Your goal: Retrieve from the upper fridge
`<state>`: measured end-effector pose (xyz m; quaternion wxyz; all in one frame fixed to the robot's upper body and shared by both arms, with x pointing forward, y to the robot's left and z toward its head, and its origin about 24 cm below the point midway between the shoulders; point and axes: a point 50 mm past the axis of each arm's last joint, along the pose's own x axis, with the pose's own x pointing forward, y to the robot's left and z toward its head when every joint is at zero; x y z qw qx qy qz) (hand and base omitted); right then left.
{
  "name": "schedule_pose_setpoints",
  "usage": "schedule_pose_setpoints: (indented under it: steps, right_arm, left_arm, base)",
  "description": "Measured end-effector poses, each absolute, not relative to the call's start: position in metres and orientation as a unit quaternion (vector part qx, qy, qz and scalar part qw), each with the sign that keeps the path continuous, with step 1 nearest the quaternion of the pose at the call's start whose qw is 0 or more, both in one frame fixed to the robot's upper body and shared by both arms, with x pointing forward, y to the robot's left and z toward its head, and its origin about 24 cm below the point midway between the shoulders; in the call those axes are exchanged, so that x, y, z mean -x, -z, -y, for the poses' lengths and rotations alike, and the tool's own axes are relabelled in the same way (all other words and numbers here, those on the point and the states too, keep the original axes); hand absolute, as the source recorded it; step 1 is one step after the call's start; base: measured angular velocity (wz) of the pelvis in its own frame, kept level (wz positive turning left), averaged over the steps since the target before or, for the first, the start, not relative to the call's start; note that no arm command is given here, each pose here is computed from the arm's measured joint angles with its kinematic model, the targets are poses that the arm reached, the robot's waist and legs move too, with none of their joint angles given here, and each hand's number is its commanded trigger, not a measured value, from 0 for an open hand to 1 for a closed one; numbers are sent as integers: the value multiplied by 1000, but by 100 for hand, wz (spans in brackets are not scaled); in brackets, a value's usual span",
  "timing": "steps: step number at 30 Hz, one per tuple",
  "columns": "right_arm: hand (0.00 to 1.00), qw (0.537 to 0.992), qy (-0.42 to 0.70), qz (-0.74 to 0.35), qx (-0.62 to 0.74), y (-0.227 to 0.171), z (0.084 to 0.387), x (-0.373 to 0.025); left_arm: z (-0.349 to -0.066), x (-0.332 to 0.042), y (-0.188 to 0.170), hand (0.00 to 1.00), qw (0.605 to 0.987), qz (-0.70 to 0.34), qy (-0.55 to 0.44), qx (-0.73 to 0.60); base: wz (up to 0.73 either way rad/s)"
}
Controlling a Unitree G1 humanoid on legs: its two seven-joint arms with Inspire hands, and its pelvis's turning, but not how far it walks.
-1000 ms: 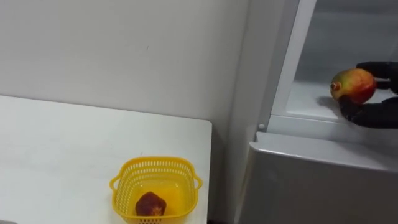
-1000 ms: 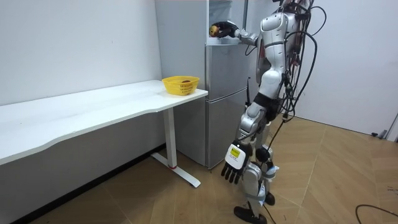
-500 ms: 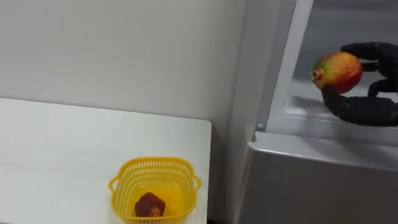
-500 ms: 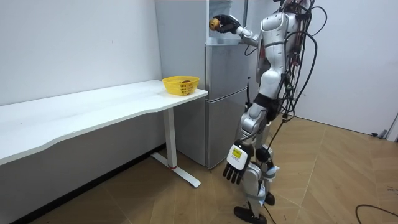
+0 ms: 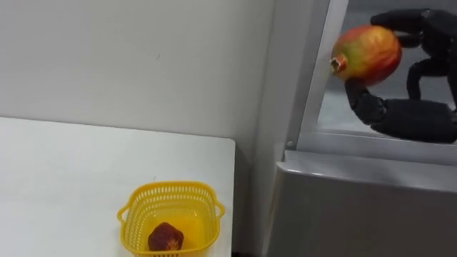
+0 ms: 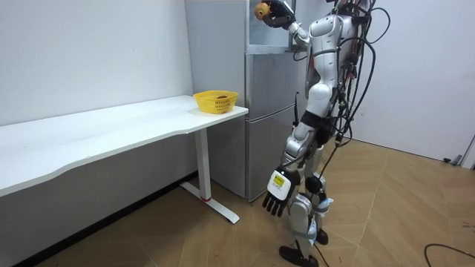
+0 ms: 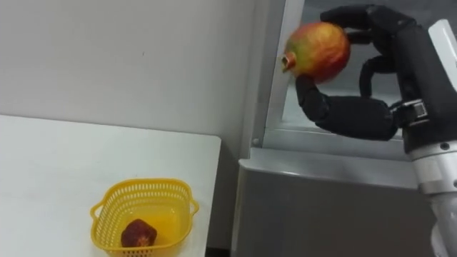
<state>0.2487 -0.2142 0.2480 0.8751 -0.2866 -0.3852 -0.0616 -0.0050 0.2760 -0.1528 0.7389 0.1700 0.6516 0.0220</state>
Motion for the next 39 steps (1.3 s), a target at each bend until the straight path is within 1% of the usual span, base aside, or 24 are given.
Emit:
schedule_pose_setpoints:
  steps: [4, 9, 16, 20, 23, 28, 33, 39]
  right_arm:
    - [100, 863, 42, 404, 300, -252, 208, -244]
    - [100, 856, 9, 418, 305, -253, 195, -238]
    - [100, 830, -61, 443, 334, -249, 163, -228]
    - [100, 825, -105, 429, 351, -240, 149, -229]
    - [100, 822, -130, 421, 360, -235, 143, -229]
    - [100, 820, -133, 413, 373, -231, 141, -231]
    - [100, 826, -138, 375, 397, -217, 137, -247]
    - [100, 857, -140, 269, 418, -182, 145, -285]
  left_arm:
    - [-275, 4, 153, 0, 744, -645, -19, -170]
    - [-272, 6, 155, 0, 742, -651, -6, -163]
    - [-265, 8, 157, 0, 736, -658, 15, -159]
    - [-263, 0, 158, 0, 745, -649, 25, -152]
    - [-262, -4, 158, 0, 750, -644, 33, -147]
    - [-262, -7, 158, 0, 751, -643, 39, -143]
    - [-262, -2, 159, 0, 742, -655, 38, -140]
    - [-266, 4, 159, 0, 722, -673, 45, -151]
  base:
    - [-10]
    - [2]
    - [2]
    - [2]
    - [14]
    - [17]
    - [16]
    - [19]
